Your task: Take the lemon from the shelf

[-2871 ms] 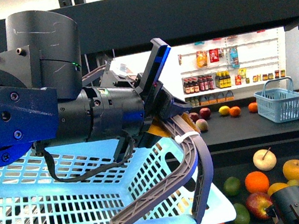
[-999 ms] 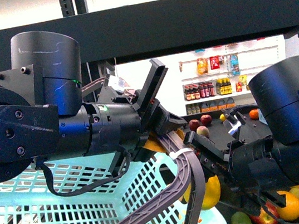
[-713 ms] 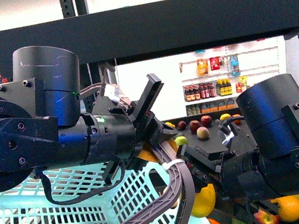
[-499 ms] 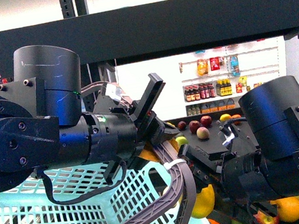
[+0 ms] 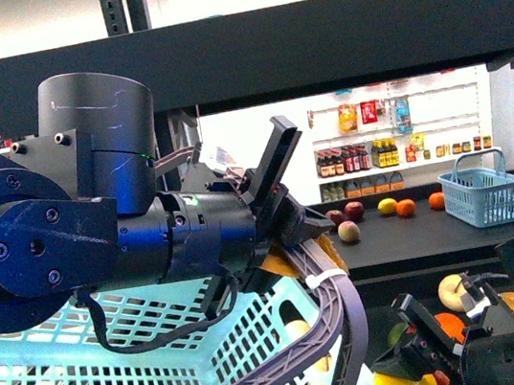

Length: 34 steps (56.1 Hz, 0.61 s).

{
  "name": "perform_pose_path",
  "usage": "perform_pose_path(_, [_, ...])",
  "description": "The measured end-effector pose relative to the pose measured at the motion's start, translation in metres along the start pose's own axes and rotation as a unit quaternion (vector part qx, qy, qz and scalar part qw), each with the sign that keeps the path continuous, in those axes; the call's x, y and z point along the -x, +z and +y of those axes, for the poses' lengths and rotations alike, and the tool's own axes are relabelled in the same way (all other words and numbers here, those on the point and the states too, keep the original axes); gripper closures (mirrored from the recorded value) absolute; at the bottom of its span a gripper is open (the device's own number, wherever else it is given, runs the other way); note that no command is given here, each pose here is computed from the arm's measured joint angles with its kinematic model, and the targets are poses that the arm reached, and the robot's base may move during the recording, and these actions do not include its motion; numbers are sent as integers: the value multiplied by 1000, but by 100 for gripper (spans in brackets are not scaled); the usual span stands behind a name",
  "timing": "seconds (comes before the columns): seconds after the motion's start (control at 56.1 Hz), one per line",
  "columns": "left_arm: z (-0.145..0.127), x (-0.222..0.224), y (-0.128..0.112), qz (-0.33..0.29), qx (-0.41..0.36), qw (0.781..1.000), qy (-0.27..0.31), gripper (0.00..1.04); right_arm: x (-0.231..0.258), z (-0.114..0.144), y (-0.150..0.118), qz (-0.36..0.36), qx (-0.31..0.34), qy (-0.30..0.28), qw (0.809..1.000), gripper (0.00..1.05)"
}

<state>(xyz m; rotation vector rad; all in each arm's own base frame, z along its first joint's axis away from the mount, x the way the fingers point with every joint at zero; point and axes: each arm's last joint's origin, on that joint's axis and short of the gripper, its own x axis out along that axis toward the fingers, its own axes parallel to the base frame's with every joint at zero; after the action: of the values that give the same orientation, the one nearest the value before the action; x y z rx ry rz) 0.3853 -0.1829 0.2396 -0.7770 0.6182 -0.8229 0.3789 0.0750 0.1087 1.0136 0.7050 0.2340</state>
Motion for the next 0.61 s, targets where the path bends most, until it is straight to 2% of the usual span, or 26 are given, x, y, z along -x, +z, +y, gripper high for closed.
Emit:
perform_pose_path(0.071, [0, 0, 0, -1, 1, 1000, 1, 97, -1, 2, -1, -5, 3, 3, 1000, 43])
perform_pose_path(0.178, [0, 0, 0, -1, -3, 1000, 0, 97, -2, 5, -3, -4, 6, 3, 1000, 51])
perform_pose_path(0.571, [0, 0, 0, 0, -2, 1000, 0, 97, -15, 31, -11, 13, 17, 15, 1000, 51])
perform_pose_path(0.606, [0, 0, 0, 0, -1, 1000, 0, 97, -16, 33, -14, 16, 24, 17, 999, 46])
